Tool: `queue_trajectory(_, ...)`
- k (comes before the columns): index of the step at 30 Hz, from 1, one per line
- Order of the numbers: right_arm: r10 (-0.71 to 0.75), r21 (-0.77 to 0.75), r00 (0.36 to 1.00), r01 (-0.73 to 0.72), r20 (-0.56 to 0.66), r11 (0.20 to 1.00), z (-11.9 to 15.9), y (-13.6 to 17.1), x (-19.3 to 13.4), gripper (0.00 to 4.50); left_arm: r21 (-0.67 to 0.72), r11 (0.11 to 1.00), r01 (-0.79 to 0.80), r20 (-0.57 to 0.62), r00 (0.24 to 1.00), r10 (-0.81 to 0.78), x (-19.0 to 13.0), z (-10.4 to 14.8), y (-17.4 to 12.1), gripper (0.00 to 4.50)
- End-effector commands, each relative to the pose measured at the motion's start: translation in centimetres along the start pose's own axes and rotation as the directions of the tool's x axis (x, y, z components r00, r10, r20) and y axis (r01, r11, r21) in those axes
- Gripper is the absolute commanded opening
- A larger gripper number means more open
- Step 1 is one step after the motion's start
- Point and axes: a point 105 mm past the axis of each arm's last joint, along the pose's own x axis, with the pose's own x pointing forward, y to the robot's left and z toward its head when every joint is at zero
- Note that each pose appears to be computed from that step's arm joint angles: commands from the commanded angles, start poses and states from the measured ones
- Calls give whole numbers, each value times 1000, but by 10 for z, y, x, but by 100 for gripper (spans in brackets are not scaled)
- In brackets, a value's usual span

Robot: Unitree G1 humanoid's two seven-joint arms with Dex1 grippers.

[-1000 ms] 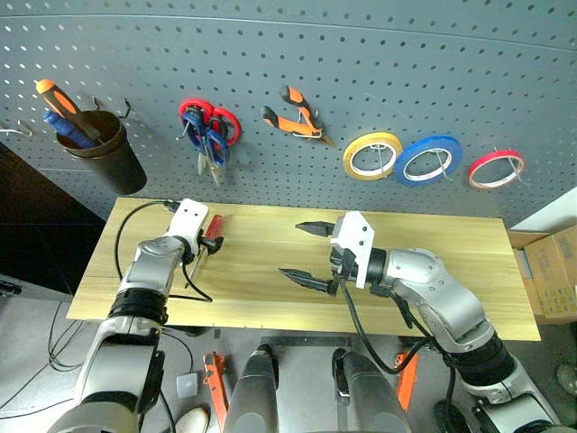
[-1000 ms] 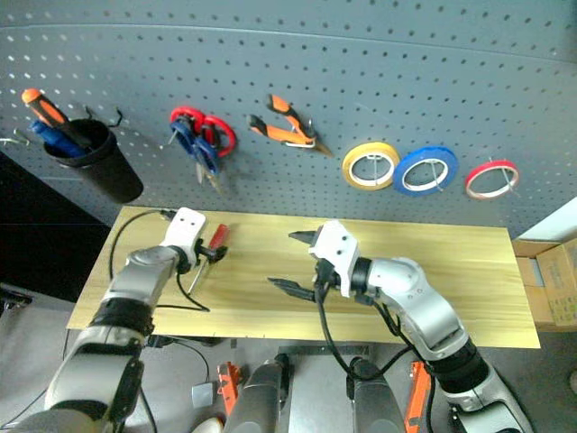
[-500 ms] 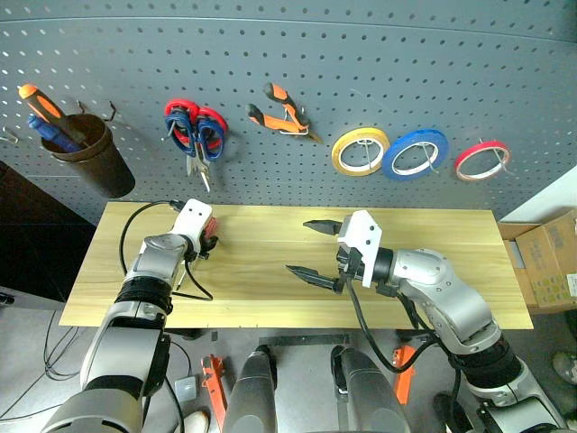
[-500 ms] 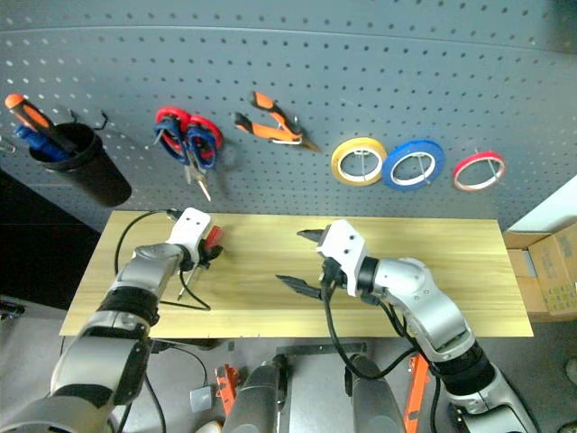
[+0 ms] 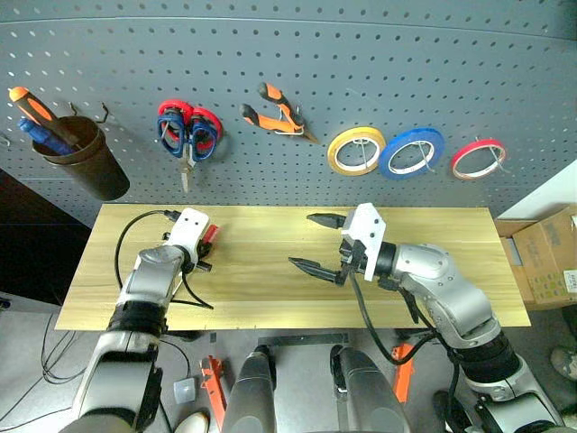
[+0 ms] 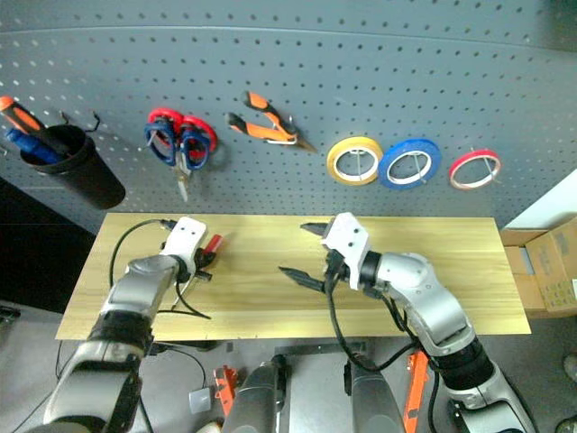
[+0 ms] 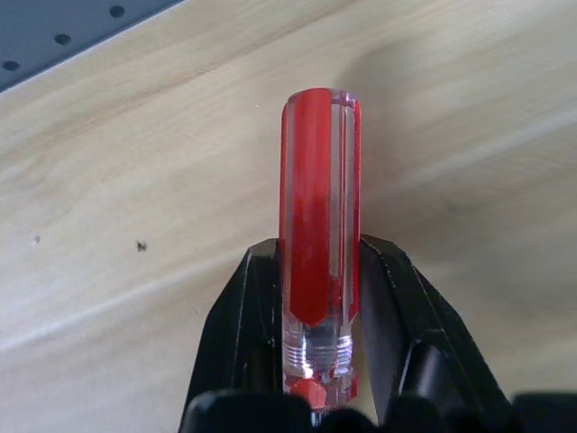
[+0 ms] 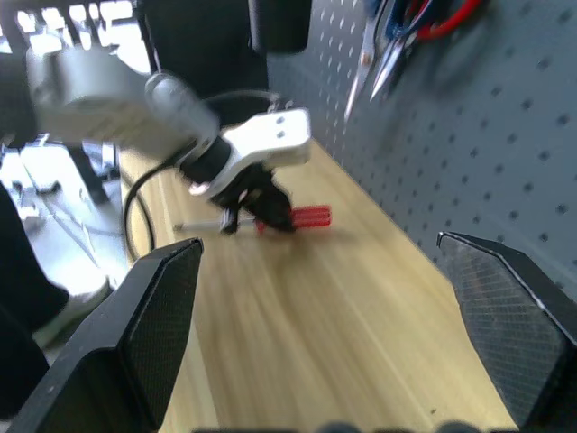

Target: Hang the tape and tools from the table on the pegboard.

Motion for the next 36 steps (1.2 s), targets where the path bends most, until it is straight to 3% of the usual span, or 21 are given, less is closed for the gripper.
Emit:
queue_trajectory(1, -4, 7, 995, 4, 102, 1000, 26, 2, -4, 450, 2, 999, -53, 139, 989, 52, -25, 33, 3, 81)
queue_trajectory(7, -108, 133, 962, 77, 249, 988, 61, -4, -6, 450, -42, 986, -160, 379, 911, 164, -82, 78, 0, 81)
queue_trajectory(10, -148, 170, 956, 107, 252, 980, 60, -10, -3, 450, -6, 973, -233, 434, 875, 212, -103, 87, 0, 81)
queue_trajectory(19, -120, 137, 951, 83, 286, 987, 68, -14, 3, 450, -198, 850, -488, 602, 624, 498, -161, 131, 45, 81)
queue_trajectory(29, -131, 114, 941, 99, 313, 989, 76, -21, 5, 450, -351, 723, -595, 698, 348, 626, -191, 185, 90, 81)
queue_trajectory(36, -115, 92, 940, 90, 322, 992, 81, -23, 3, 450, -351, 762, -544, 772, 293, 564, -184, 236, 113, 81)
